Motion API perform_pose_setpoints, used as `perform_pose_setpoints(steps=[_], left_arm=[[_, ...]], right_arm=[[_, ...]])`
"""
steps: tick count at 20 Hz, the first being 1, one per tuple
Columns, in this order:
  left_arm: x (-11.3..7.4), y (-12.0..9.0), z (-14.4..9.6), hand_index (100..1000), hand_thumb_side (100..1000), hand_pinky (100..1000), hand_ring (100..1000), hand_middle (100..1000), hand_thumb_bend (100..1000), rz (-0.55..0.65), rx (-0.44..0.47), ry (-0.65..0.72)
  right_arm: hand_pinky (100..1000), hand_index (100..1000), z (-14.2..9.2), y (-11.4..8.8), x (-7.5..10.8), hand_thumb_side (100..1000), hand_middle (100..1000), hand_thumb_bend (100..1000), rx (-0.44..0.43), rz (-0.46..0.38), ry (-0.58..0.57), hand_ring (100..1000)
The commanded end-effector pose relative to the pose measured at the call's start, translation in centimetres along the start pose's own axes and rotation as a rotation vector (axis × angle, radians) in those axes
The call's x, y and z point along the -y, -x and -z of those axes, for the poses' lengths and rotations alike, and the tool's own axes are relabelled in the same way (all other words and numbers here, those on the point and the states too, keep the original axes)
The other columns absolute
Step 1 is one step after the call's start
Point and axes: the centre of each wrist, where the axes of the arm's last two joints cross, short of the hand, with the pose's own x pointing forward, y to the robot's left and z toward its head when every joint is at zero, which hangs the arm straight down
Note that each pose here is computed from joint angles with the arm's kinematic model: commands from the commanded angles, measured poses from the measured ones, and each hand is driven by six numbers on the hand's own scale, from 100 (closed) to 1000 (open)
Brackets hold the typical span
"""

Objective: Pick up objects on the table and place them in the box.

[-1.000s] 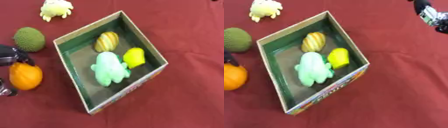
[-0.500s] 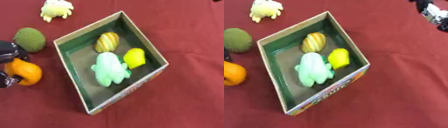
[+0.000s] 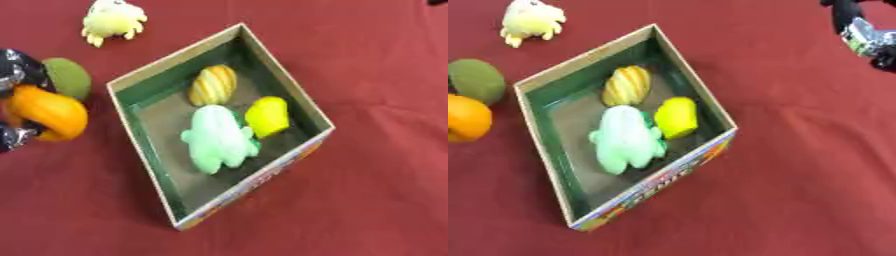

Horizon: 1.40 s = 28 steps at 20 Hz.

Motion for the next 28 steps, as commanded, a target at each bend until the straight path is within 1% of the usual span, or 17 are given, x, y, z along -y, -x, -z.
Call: perform_pose_setpoints(steps=[1,2,3,5,9,11,13,15,16,18,20,23,28], left_arm=[[-2.4,-0.9,-0.2,675,100,716,642,597,100,-0.019,0.070,-0.051],[-3.0,-1.3,0.0,675,100,714,639,595,100,-0.031,0.091,-0.058],[-3.6,-1.7,0.2,676,100,712,637,593,100,-0.040,0.114,-0.065],[-4.5,-2.6,0.7,681,100,713,637,593,100,-0.068,0.149,-0.070],[-5.8,-4.8,1.8,696,100,719,640,597,100,-0.121,0.193,-0.049],[-6.0,-5.6,2.7,706,100,726,648,603,100,-0.152,0.209,-0.024],[-6.0,-6.0,3.9,714,111,730,655,609,100,-0.176,0.215,0.004],[-5.9,-6.1,5.0,727,157,736,667,620,112,-0.190,0.223,0.029],[-5.7,-6.1,5.6,748,215,744,681,635,129,-0.195,0.225,0.042],[-5.4,-5.9,6.5,796,275,770,724,685,177,-0.204,0.223,0.066],[-5.0,-5.7,7.4,857,419,810,777,753,260,-0.213,0.218,0.087],[-4.7,-5.2,8.5,871,450,824,796,778,300,-0.218,0.213,0.100],[-4.4,-4.2,9.2,898,412,825,800,786,353,-0.220,0.190,0.102]], right_arm=[[868,815,0.0,-0.4,0.5,782,713,100,0.025,0.065,0.068,812],[866,815,0.0,-0.4,0.4,795,711,100,0.027,0.096,0.096,810],[865,814,0.0,-0.3,0.2,779,708,100,0.028,0.125,0.127,808],[863,812,-0.2,-0.1,0.0,789,706,100,0.024,0.156,0.182,806],[862,811,-0.3,0.1,-0.3,779,705,100,0.038,0.171,0.235,805],[860,812,-0.2,0.1,-0.4,776,704,100,0.051,0.175,0.246,803],[861,812,-0.1,0.0,-0.4,776,703,100,0.061,0.175,0.249,803],[860,812,0.0,0.0,-0.4,777,702,100,0.071,0.173,0.252,802],[860,811,0.0,0.0,-0.3,777,701,100,0.075,0.175,0.257,801],[859,811,0.1,-0.1,-0.3,776,700,100,0.082,0.179,0.266,800],[859,810,0.1,-0.1,-0.2,775,698,100,0.087,0.184,0.274,799],[858,809,0.1,-0.1,-0.2,777,697,100,0.089,0.191,0.283,797],[857,808,0.1,-0.1,-0.2,780,695,100,0.085,0.204,0.295,795]])
